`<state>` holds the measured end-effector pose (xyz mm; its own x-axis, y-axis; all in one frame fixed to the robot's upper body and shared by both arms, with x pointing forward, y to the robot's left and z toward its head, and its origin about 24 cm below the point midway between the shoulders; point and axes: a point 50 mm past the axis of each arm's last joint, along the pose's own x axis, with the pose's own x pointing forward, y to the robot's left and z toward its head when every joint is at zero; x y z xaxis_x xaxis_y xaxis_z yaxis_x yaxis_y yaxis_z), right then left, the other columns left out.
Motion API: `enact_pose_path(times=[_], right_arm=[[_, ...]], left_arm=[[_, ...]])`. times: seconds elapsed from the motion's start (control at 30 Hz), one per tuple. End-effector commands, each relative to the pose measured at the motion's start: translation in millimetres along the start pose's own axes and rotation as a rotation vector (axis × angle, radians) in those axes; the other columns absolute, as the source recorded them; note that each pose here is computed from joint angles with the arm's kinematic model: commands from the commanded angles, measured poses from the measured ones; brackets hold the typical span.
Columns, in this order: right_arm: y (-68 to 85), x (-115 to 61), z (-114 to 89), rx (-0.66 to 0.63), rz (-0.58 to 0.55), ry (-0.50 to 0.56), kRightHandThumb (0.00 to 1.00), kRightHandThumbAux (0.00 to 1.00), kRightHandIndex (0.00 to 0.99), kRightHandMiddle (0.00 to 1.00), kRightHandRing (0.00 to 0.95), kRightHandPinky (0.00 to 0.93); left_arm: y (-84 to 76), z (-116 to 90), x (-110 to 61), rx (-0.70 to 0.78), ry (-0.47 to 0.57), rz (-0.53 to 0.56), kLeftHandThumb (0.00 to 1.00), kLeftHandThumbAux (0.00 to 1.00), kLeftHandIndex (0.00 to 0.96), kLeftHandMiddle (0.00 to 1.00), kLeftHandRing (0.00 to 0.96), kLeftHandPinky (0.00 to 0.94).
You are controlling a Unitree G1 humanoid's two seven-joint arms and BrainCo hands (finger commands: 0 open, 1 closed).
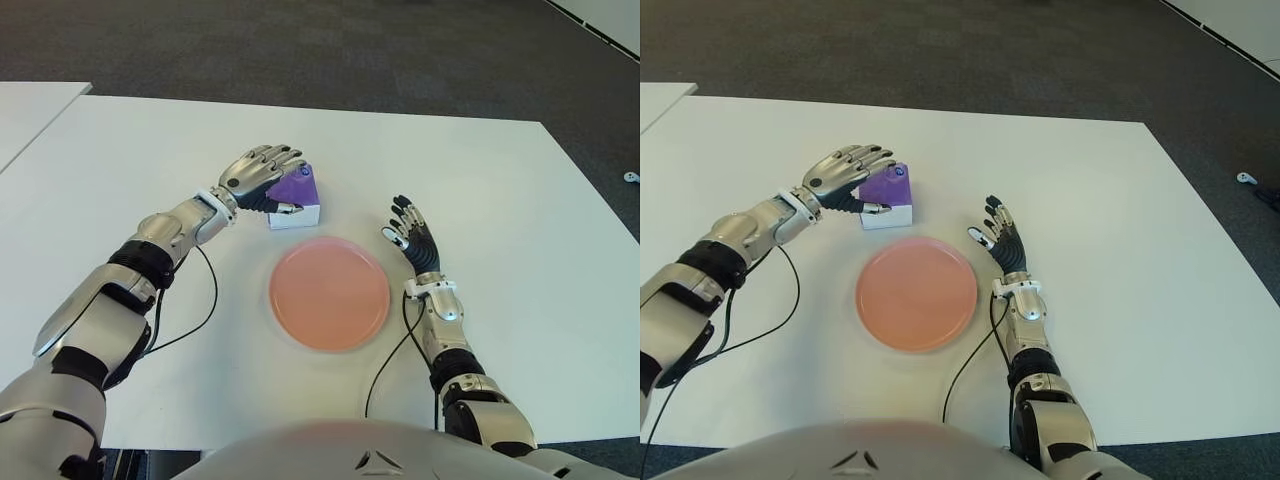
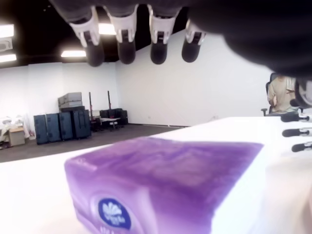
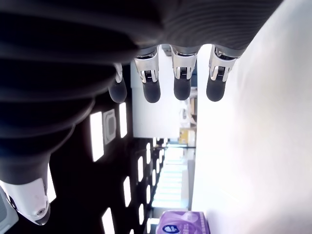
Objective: Put the tissue paper into the plate.
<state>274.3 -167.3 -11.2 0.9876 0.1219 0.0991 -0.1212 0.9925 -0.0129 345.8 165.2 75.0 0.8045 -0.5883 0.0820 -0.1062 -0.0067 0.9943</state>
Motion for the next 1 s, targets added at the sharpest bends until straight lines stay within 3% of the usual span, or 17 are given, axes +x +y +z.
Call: enact_pose_path(times=[0.03, 0.5, 1.0], right_arm=[[8.0, -61.8, -57, 0.078, -0.051, 0.275, 0.000, 0.601, 0.000, 0.000, 0.000, 0.000], [8.5, -62.1, -59, 0.089, -0.055, 0.290, 0.000, 0.608, 0.000, 0.000, 0.000, 0.000], [7.4, -61.5, -58, 0.082, -0.033, 0.280, 0.000, 0.608, 0.000, 0.000, 0.000, 0.000]], left_arm=[[-9.0, 0, -1.4, 0.021, -0.011, -0.077, 0.157, 0.166, 0.000, 0.000, 0.000, 0.000], [-16.4, 2, 1.0, 0.030, -0.021, -0.097, 0.161, 0.152, 0.000, 0.000, 0.000, 0.000], [-9.2, -8, 12.0, 0.268, 0.025, -0.017, 0.171, 0.150, 0.000, 0.000, 0.000, 0.000]])
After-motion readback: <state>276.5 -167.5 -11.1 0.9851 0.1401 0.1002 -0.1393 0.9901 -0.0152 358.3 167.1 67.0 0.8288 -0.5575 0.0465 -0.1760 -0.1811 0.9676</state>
